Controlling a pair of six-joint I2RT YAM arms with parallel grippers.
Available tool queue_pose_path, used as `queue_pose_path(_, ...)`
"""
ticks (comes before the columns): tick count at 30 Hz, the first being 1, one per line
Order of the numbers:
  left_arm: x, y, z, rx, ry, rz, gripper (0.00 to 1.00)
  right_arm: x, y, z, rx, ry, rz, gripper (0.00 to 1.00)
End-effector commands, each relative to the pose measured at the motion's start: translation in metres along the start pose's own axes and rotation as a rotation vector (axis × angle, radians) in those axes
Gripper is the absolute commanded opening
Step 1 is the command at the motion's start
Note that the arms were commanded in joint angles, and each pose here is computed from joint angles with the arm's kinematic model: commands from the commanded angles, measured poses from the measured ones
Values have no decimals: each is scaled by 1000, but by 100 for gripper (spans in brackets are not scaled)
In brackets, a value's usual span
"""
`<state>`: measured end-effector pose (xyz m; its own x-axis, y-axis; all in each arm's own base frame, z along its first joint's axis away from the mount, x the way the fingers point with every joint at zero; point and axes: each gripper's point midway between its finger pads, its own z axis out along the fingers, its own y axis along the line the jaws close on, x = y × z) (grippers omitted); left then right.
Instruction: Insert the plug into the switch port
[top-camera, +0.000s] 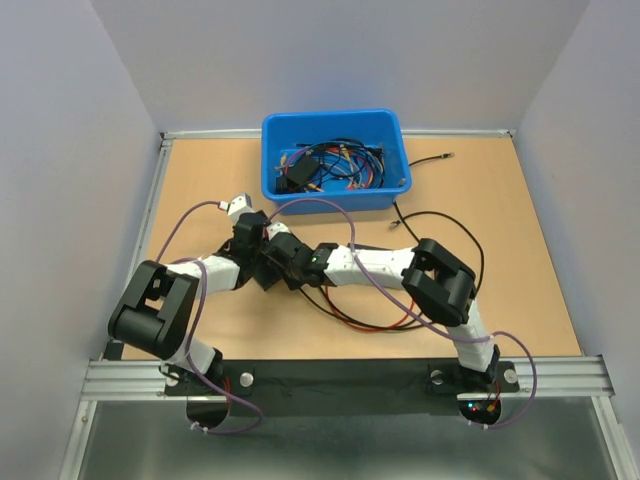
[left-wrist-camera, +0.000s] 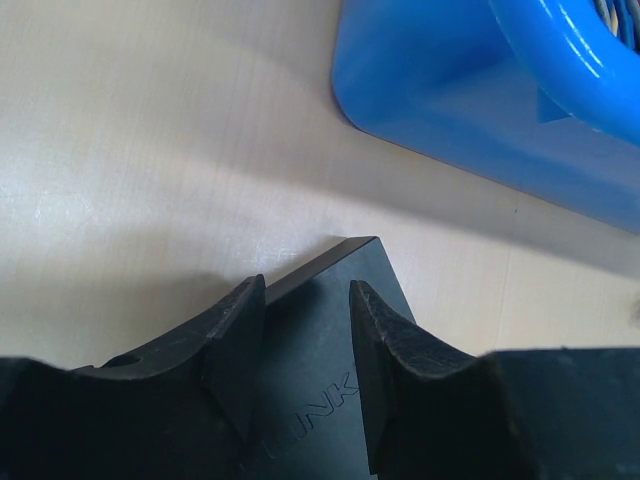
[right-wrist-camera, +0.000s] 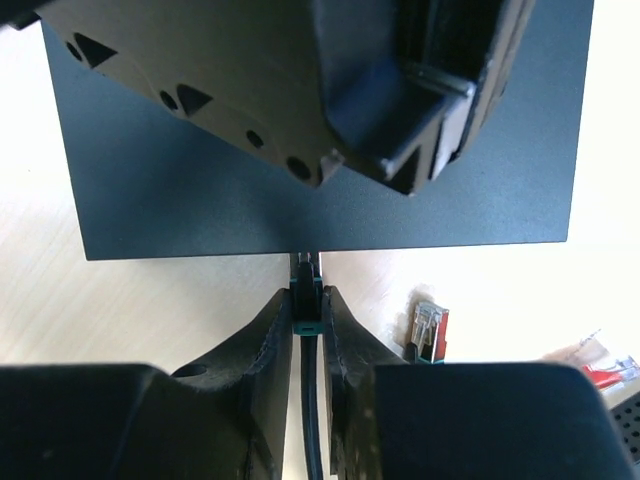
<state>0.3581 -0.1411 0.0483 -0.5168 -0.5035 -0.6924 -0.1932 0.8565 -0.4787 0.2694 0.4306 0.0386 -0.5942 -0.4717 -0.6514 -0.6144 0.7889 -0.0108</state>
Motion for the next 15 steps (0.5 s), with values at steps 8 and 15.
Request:
queue_pose_path(8, 106, 26, -37, -38, 404, 60, 49, -83, -23, -11, 55, -403, 122, 4)
queue_pose_path(15, 101, 24, -38, -23, 394, 43, 50, -64, -33, -20, 66, -391, 105, 9)
